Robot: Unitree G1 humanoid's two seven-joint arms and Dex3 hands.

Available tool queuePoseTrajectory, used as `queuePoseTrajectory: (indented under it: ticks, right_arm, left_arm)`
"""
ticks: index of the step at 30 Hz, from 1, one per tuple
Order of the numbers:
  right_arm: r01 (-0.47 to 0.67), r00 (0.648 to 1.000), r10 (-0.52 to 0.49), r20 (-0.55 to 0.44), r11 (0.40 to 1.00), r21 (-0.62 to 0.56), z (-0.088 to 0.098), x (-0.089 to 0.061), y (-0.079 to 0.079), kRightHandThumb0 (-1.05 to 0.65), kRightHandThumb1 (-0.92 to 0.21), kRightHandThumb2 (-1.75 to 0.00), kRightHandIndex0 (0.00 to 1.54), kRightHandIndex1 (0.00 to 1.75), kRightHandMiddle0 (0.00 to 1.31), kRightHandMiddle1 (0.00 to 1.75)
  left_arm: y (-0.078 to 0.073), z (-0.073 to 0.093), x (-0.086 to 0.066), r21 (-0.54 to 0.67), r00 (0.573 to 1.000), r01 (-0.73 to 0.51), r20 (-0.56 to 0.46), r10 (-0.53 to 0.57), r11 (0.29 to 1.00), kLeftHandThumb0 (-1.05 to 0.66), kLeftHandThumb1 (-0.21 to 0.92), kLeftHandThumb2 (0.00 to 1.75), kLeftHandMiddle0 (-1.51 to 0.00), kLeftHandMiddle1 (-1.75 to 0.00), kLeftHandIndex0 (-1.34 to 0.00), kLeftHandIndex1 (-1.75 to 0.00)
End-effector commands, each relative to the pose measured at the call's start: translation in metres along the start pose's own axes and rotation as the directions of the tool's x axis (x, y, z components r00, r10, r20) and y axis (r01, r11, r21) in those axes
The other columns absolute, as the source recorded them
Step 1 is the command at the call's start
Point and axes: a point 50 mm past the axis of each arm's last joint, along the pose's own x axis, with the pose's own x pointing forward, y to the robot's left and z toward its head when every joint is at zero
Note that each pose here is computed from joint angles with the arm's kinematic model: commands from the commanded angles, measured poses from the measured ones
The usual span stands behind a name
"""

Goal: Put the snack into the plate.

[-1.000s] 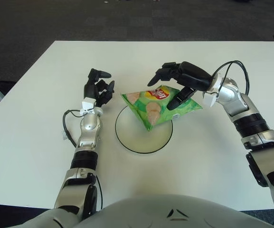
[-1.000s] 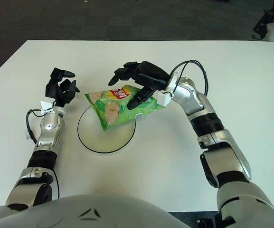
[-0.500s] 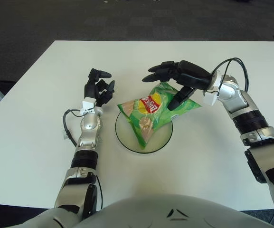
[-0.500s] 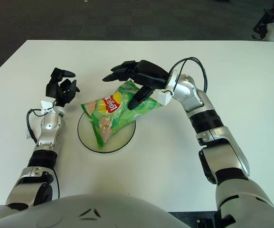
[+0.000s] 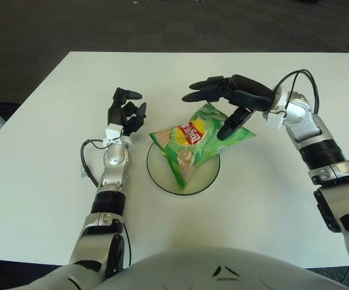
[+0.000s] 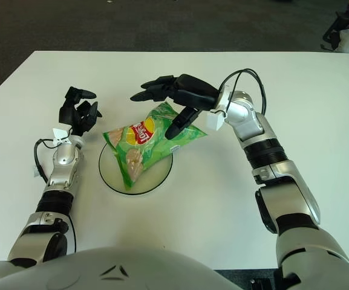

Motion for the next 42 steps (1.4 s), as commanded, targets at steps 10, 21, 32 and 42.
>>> queuePoseTrajectory:
  ticks: [10, 21, 32, 42]
  right_arm:
    - [0.115, 0.987, -0.113, -0.118, 0.993, 0.012, -0.015, -0.026, -0.062, -0.28, -0.92, -0.14, 0.39, 0.01, 0.47, 0.02]
    - [0.327, 0.911, -0.302, -0.279, 0.944, 0.043, -0.038, -0.05, -0.075, -0.3, -0.92, -0.12, 0.46, 0.03, 0.53, 0.04]
    - [0.443, 0.835, -0.369, -0.409, 0.891, 0.102, -0.057, -0.065, -0.058, -0.26, -0.92, -0.05, 0.5, 0.01, 0.57, 0.04]
    - [0.64, 0.703, -0.491, -0.515, 0.753, 0.155, -0.075, -0.08, -0.034, -0.25, -0.9, -0.02, 0.55, 0.02, 0.61, 0.05]
  left_arm:
    - [-0.002, 0.003, 0.006, -0.001, 1.0, 0.006, 0.015, -0.006, 1.0, -0.36, 0.92, 0.33, -0.77, -1.66, -0.41, -1.55]
    - [-0.002, 0.003, 0.005, -0.003, 1.0, 0.008, 0.015, -0.008, 1.0, -0.36, 0.92, 0.33, -0.76, -1.67, -0.4, -1.55]
    - [-0.002, 0.003, 0.005, -0.003, 1.0, 0.01, 0.016, -0.01, 1.0, -0.36, 0.92, 0.33, -0.76, -1.67, -0.4, -1.55]
    - [0.001, 0.003, 0.004, 0.001, 1.0, 0.009, 0.015, -0.009, 1.0, -0.36, 0.92, 0.34, -0.75, -1.67, -0.4, -1.55]
